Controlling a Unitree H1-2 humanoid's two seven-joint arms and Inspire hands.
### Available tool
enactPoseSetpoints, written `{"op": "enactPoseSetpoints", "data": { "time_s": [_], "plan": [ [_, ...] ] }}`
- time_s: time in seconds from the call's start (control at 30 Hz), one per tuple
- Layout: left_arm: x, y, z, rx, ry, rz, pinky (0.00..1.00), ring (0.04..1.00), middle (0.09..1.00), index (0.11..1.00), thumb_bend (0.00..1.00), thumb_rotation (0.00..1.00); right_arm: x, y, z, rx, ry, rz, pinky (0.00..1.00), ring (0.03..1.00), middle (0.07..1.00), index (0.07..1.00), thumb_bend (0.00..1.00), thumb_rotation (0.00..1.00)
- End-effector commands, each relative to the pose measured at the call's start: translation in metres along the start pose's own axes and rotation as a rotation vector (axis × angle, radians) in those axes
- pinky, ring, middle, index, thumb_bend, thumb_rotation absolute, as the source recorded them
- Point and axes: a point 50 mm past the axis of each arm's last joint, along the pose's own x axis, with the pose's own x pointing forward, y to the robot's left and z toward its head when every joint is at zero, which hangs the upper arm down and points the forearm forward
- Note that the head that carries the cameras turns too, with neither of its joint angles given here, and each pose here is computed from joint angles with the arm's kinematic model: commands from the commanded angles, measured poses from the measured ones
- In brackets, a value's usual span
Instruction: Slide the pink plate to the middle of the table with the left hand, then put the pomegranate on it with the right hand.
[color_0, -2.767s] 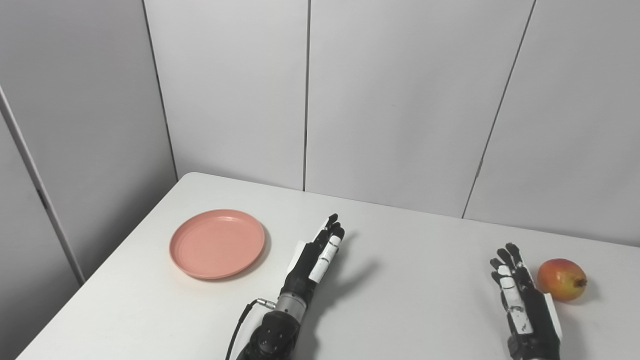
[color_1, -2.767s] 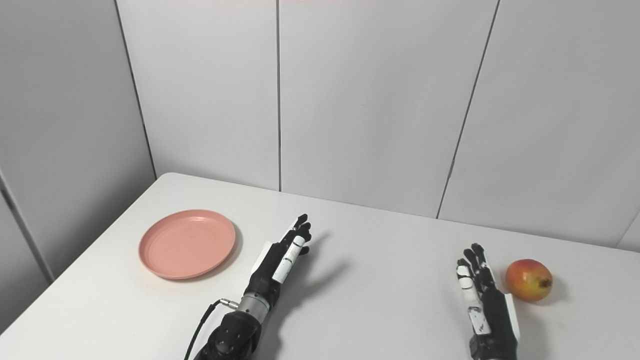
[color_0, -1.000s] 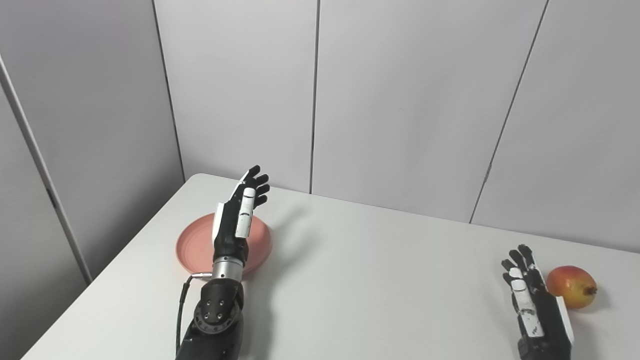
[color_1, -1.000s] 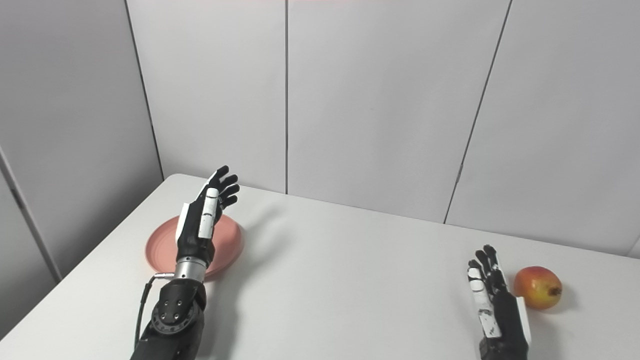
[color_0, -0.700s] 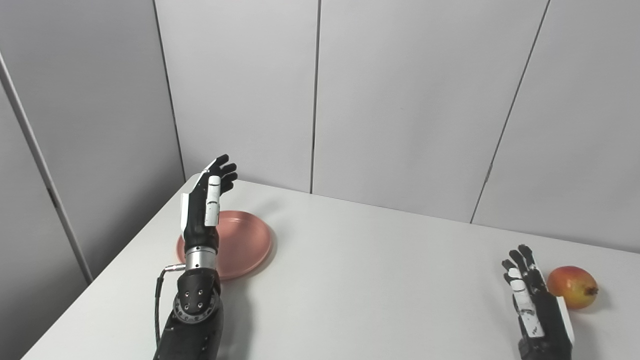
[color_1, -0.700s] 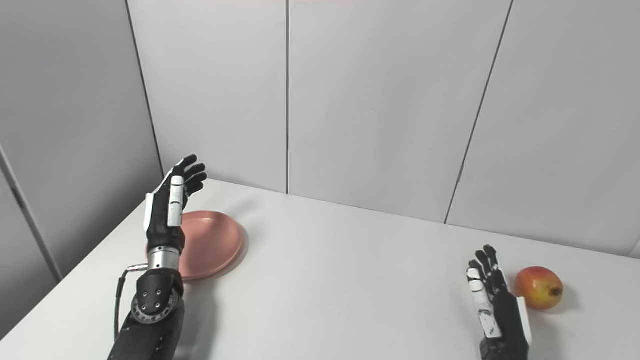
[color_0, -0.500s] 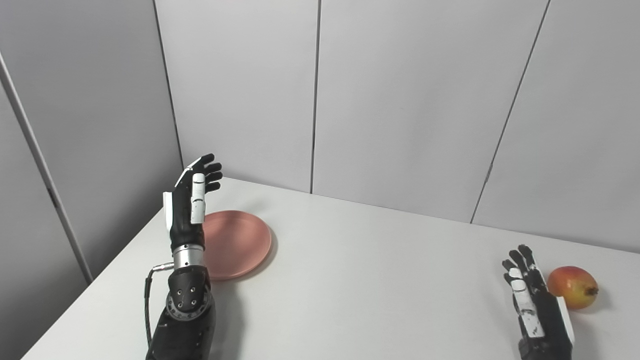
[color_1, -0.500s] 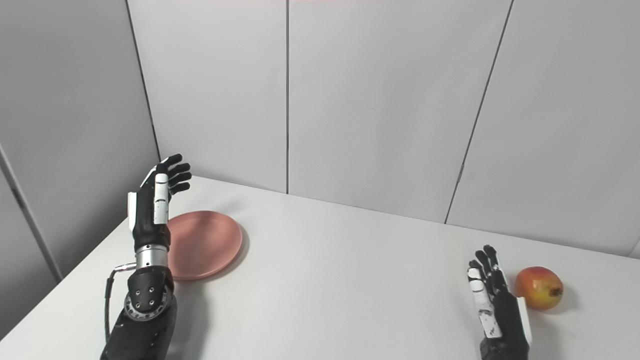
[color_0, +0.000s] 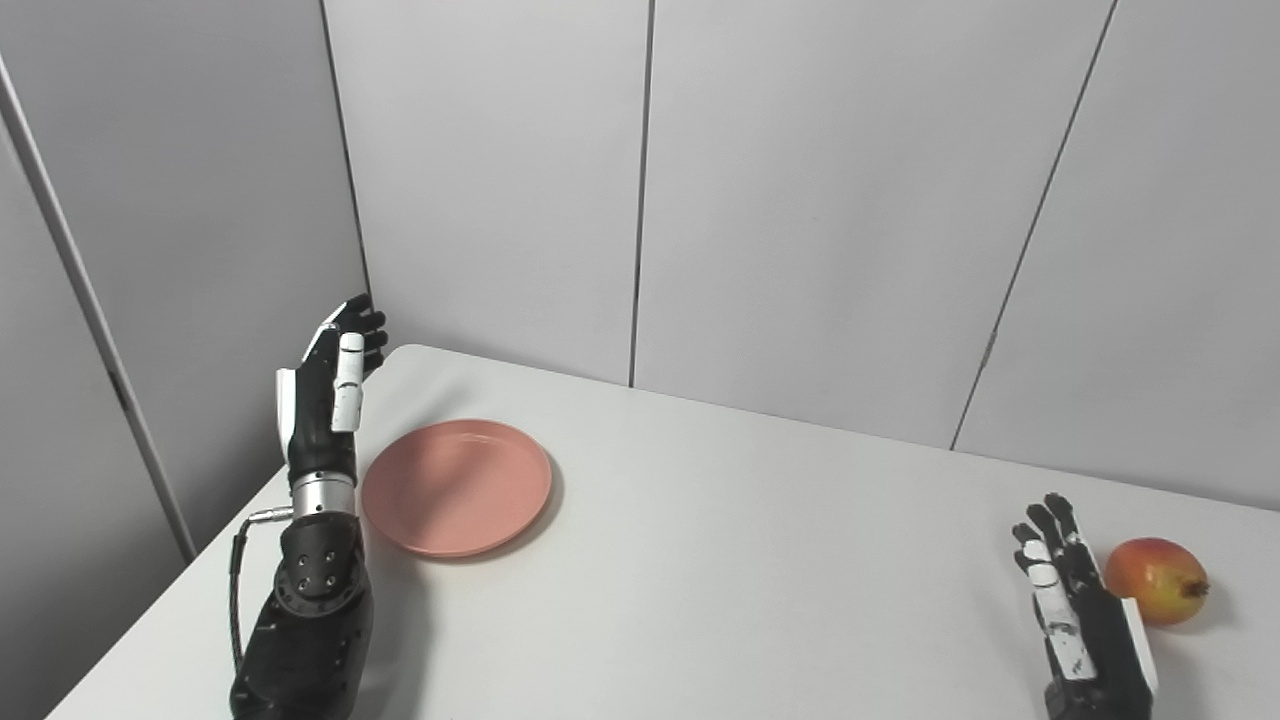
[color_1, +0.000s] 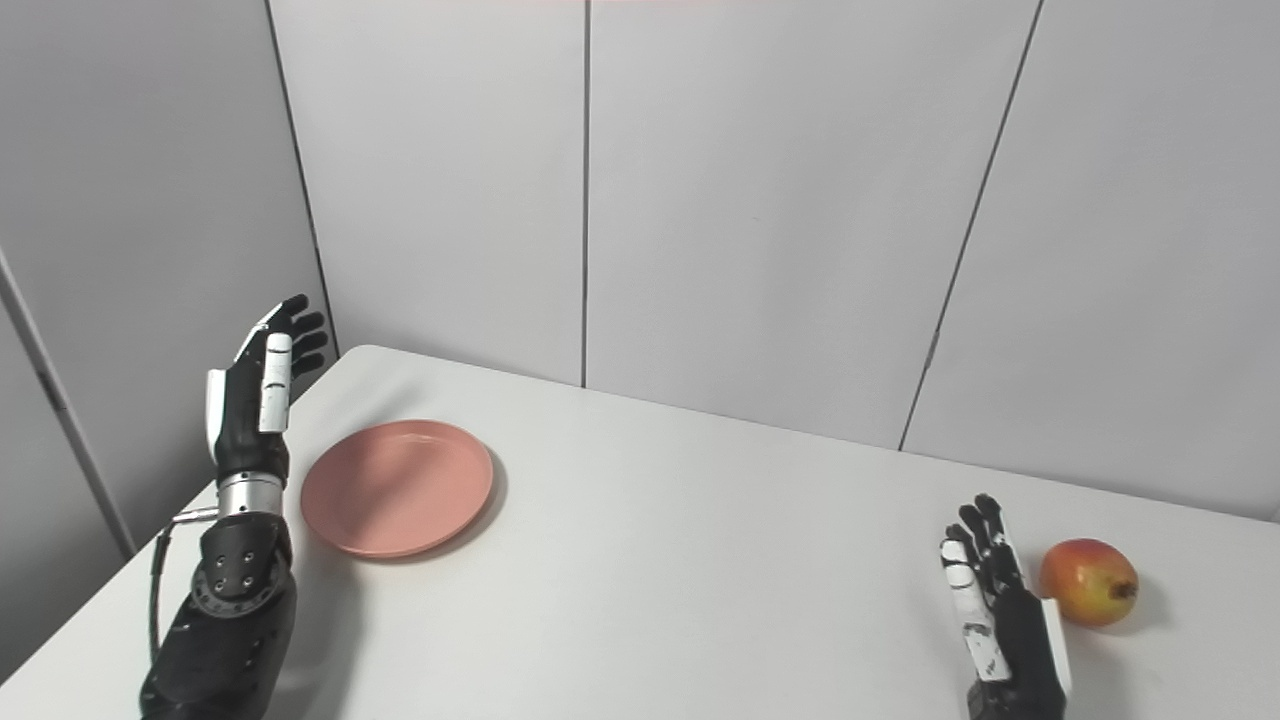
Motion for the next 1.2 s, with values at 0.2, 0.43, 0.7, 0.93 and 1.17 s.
{"op": "enactPoseSetpoints", "data": {
  "time_s": [0.2,0.43,0.7,0.93,1.17],
  "plan": [
    [0.024,0.022,0.010,0.018,-0.029,0.002,0.83,0.836,0.837,0.827,0.68,1.00,-0.001,-0.001,-0.005,0.000,-0.001,0.000,0.96,0.927,0.946,0.957,0.31,0.75],
    [0.024,0.028,-0.007,0.020,0.006,0.005,0.82,0.832,0.835,0.829,0.70,1.00,0.000,0.000,-0.005,0.000,-0.005,-0.001,0.96,0.926,0.947,0.957,0.31,0.75],
    [0.024,0.029,-0.027,-0.001,0.066,0.011,0.79,0.813,0.817,0.811,0.73,1.00,-0.001,-0.002,-0.002,0.005,-0.014,0.001,0.97,0.936,0.951,0.959,0.30,0.75],
    [0.025,0.022,-0.042,-0.052,0.123,-0.040,0.82,0.835,0.831,0.818,0.73,1.00,0.000,-0.002,-0.003,0.016,-0.014,0.002,0.98,0.941,0.957,0.965,0.31,0.74],
    [0.022,0.011,-0.047,-0.081,0.151,-0.063,0.85,0.856,0.849,0.834,0.68,1.00,0.000,-0.002,-0.001,0.023,-0.012,0.003,0.98,0.937,0.955,0.962,0.33,0.72]
  ]
}}
